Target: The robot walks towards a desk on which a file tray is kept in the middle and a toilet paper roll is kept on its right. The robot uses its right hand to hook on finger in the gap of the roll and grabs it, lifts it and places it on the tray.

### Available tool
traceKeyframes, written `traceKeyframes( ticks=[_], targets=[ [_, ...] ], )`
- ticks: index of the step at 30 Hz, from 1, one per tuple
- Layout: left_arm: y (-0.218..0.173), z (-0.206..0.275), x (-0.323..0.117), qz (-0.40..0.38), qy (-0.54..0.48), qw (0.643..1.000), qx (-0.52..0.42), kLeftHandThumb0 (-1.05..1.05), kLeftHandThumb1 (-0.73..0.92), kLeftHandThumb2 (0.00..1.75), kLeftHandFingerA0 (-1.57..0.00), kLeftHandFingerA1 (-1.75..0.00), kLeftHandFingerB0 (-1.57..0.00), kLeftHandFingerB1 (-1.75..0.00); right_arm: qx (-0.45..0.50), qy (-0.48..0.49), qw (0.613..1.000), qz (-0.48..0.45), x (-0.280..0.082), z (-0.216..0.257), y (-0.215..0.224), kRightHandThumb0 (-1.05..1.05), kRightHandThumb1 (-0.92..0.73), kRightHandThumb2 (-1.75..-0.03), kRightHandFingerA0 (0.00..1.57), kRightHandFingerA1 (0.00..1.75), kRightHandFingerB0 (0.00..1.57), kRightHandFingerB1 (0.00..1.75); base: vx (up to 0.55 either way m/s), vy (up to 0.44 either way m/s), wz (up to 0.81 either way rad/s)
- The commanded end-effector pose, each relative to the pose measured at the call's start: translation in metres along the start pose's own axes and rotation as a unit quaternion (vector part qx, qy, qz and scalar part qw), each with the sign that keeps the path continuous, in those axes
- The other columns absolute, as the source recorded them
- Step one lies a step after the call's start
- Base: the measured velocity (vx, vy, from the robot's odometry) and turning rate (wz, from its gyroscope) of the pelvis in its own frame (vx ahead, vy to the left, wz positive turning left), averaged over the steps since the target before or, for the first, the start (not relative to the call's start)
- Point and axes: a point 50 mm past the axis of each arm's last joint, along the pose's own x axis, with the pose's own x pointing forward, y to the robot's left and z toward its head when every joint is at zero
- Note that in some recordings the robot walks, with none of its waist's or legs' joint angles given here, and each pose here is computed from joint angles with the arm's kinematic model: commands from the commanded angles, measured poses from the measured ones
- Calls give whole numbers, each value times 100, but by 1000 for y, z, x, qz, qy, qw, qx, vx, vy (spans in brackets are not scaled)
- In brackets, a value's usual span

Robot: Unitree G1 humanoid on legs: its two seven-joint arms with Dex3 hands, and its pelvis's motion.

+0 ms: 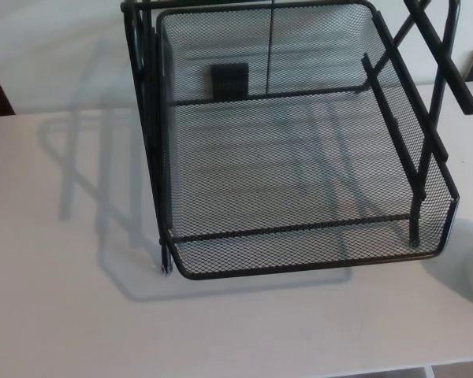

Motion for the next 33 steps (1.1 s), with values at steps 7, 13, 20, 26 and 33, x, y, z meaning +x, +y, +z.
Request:
traceKeyframes(
  ticks=[7, 13, 20, 26, 33],
  targets=[
    [11, 3, -2, 17, -3, 1000, 12, -87, 81, 105, 0, -7, 0, 0, -238, -277, 923, 122, -37, 104, 66, -83, -47, -55, 40, 83, 13, 76, 0, 0, 0],
    [12, 5, -3, 12, -9, 999, 29, -87, 86, 118, 0, -13, 0, -8, -354, -321, 857, 195, -69, 112, 106, -69, -39, -78, 36, 57, 10, 45, 0, 0, 0],
    [11, 5, -2, 14, -12, 999, 31, -87, 85, 117, 0, -14, 0, -9, -453, -291, 798, 269, -75, 84, 122, -64, -41, -74, 26, 51, 9, 37, 0, 0, 0],
    [9, 8, -4, 9, -21, 999, 41, -86, 88, 118, 0, -14, 0, -8, -489, -255, 788, 274, -67, 76, 116, -59, -41, -71, 27, 50, 8, 36, 0, 0, 0],
    [11, 13, -5, 12, -27, 999, 43, -90, 88, 119, 0, -12, 0, -6, -521, -229, 767, 296, -64, 69, 118, -59, -40, -72, 33, 50, 11, 38, 0, 0, 0]
  ],
)
